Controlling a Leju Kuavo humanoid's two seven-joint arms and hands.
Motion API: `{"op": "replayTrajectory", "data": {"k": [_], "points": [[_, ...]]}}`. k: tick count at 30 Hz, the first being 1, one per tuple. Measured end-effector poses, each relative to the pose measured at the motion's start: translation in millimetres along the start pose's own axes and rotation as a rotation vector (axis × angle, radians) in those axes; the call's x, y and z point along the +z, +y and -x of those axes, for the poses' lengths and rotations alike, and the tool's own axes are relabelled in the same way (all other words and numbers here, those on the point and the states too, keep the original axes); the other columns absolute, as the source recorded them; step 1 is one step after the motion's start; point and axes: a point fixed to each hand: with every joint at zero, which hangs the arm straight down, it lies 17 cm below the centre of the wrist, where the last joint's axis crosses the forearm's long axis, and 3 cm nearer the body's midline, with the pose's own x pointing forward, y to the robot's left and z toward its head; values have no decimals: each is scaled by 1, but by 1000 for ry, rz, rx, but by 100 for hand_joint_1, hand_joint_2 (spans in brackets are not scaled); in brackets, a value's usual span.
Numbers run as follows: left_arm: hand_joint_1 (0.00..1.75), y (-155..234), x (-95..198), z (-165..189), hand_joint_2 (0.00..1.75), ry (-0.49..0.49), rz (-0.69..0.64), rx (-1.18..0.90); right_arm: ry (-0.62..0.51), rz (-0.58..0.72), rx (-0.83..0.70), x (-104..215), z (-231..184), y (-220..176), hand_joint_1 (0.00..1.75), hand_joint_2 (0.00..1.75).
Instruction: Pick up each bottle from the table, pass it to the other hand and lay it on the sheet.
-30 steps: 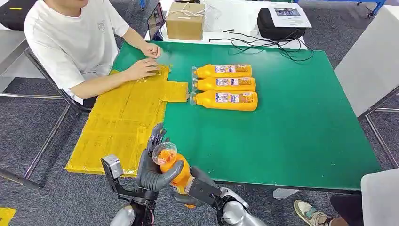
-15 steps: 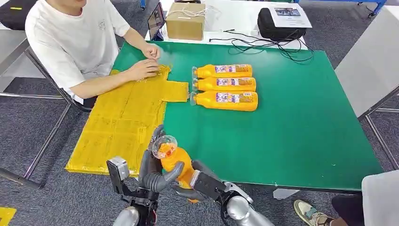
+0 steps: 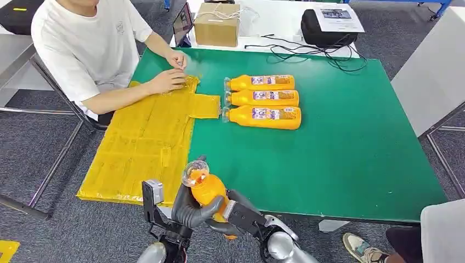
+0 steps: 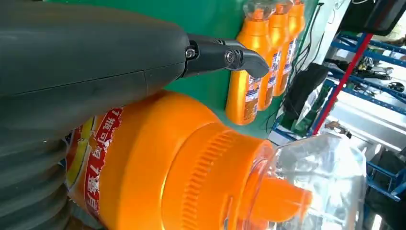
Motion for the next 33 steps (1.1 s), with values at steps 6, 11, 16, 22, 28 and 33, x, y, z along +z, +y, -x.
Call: {"op": "replayTrajectory", "data": {"k": [6,11,16,22,28,33], "points": [[0,3,-1,-1,175,-10,-18,-16,0,1,-1,0,0,0,175,175],[0,0,-1,1,175,2,-5,3,4,-2,-1,0,1,0,175,175],[0,-4,0,4,175,25,17,21,13,-3,-1,-1,4,0,175,175],[0,-5,-2,3,175,17,28,4,9,-1,-1,-4,2,-2,175,175],[7,-1,-3,11,175,38,29,-21,16,8,-3,-4,4,-5,175,175],[175,1,-9,15,175,39,48,-26,20,8,-16,-5,5,-7,175,175]]}}
